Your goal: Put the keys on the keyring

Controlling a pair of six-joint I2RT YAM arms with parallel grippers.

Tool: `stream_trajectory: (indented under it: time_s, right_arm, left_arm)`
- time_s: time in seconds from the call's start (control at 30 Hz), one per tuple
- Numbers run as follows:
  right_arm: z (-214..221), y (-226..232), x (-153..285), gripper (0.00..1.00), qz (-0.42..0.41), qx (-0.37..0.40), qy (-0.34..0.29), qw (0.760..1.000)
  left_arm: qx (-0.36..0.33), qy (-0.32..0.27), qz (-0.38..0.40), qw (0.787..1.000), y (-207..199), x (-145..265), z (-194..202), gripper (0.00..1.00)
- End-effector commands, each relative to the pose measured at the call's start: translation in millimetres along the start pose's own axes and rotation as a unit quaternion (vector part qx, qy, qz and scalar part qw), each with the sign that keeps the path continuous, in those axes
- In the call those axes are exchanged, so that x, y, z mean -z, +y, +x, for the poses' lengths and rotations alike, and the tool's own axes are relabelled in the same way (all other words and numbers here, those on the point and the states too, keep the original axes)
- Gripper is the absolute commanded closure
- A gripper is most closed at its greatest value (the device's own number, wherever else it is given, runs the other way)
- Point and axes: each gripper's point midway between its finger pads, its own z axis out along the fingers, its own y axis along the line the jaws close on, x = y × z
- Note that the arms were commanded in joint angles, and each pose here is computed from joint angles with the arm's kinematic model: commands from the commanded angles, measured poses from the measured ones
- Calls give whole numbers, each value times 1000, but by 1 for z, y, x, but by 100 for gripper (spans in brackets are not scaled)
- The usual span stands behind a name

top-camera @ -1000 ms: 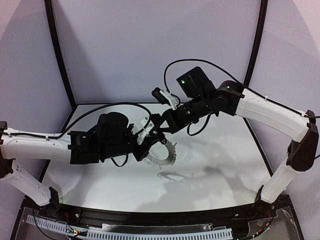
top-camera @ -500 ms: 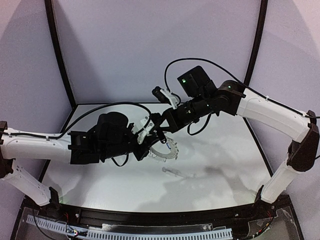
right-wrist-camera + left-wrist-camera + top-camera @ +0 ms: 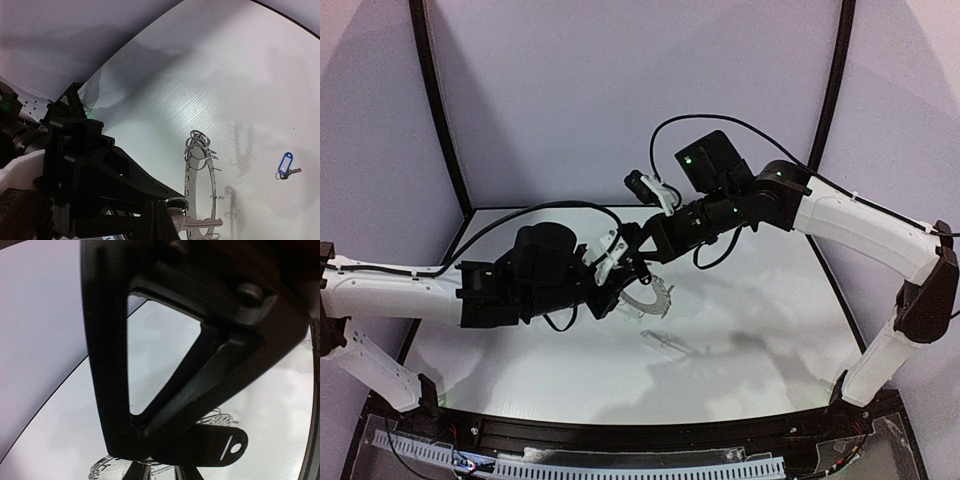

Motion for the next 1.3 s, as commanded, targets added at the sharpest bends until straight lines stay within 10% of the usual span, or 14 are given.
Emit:
stream_trajectory:
  time_s: [0.0,0.9,1.27]
  right_arm:
    - [-6,19,-1,100,-31,6,-12,999]
    - [17,17,23,100,-58,136,50,988]
    - [9,12,25,100,-40,96,40,994]
  left_arm:
    - [34,-61,-37,997,19,4,-45,87]
    - [-85,13,126,988,-38,36,27,99]
    - [-40,-44,89,994,-28,22,-7,86]
